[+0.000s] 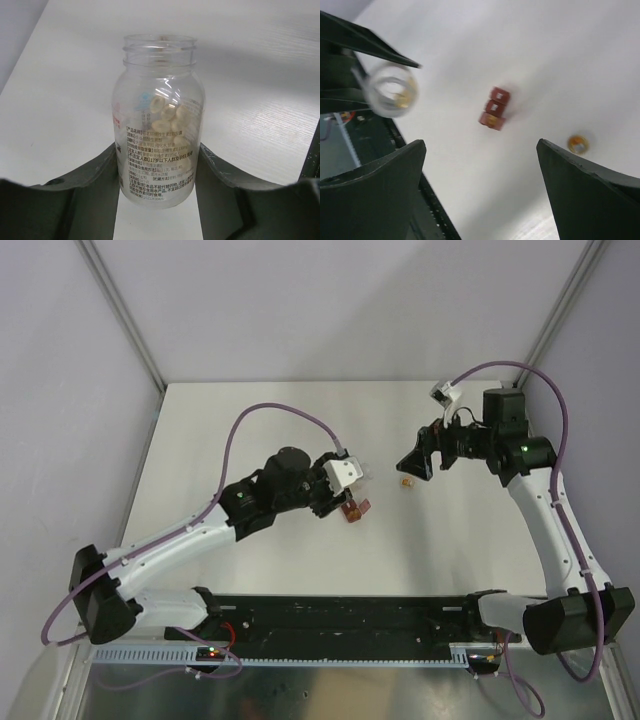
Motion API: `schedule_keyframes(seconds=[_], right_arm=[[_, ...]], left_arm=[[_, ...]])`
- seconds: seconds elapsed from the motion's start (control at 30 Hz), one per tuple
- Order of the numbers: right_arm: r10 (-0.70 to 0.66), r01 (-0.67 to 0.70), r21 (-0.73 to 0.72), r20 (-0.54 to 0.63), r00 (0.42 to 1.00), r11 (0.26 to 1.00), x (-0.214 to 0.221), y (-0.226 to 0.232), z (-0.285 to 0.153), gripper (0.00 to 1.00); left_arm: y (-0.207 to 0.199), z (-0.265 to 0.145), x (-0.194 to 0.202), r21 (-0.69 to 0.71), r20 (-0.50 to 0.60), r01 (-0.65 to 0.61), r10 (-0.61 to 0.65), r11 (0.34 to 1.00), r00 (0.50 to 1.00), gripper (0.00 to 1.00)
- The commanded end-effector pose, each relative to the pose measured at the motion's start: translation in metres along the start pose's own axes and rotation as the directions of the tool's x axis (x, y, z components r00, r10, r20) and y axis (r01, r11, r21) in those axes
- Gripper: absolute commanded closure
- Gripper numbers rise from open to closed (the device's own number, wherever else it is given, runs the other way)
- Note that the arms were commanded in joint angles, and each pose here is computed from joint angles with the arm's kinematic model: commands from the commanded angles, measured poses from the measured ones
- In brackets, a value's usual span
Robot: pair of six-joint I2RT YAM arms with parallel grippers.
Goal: Sort the pills into containers
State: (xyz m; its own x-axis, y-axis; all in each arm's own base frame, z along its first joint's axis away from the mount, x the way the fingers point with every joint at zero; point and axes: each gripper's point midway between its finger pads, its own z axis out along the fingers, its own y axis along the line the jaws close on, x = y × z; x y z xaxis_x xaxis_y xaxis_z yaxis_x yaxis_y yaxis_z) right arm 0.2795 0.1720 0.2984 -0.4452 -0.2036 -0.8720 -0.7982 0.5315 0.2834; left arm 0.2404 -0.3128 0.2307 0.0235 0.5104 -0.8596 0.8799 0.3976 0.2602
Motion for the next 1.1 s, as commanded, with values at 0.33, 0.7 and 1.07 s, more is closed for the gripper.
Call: schedule_keyframes(seconds=[0.33, 0.7, 1.07], right_arm=[[0.154, -0.063, 0.494, -0.146, 0.977, 0.867, 0.061, -0.132, 0.014, 0.01], [0.268, 0.020, 0.603, -0.383, 0.884, 0.797, 0.135, -0.186, 0.073, 0.07], [0.362, -0.035, 0.574, -0.466, 0.807, 0.818, 0.167, -0.200, 0.103, 0.17]], left_arm=[[0.007, -0.031, -0.030, 0.007, 0.134, 0.028, -0.029, 1.000, 0.991, 1.00], [0.004, -0.029, -0.024, 0.016, 0.120, 0.030, -0.032, 0.999, 0.992, 1.00], [0.003, -0.025, -0.019, 0.026, 0.102, 0.024, -0.027, 0.999, 0.994, 1.00]])
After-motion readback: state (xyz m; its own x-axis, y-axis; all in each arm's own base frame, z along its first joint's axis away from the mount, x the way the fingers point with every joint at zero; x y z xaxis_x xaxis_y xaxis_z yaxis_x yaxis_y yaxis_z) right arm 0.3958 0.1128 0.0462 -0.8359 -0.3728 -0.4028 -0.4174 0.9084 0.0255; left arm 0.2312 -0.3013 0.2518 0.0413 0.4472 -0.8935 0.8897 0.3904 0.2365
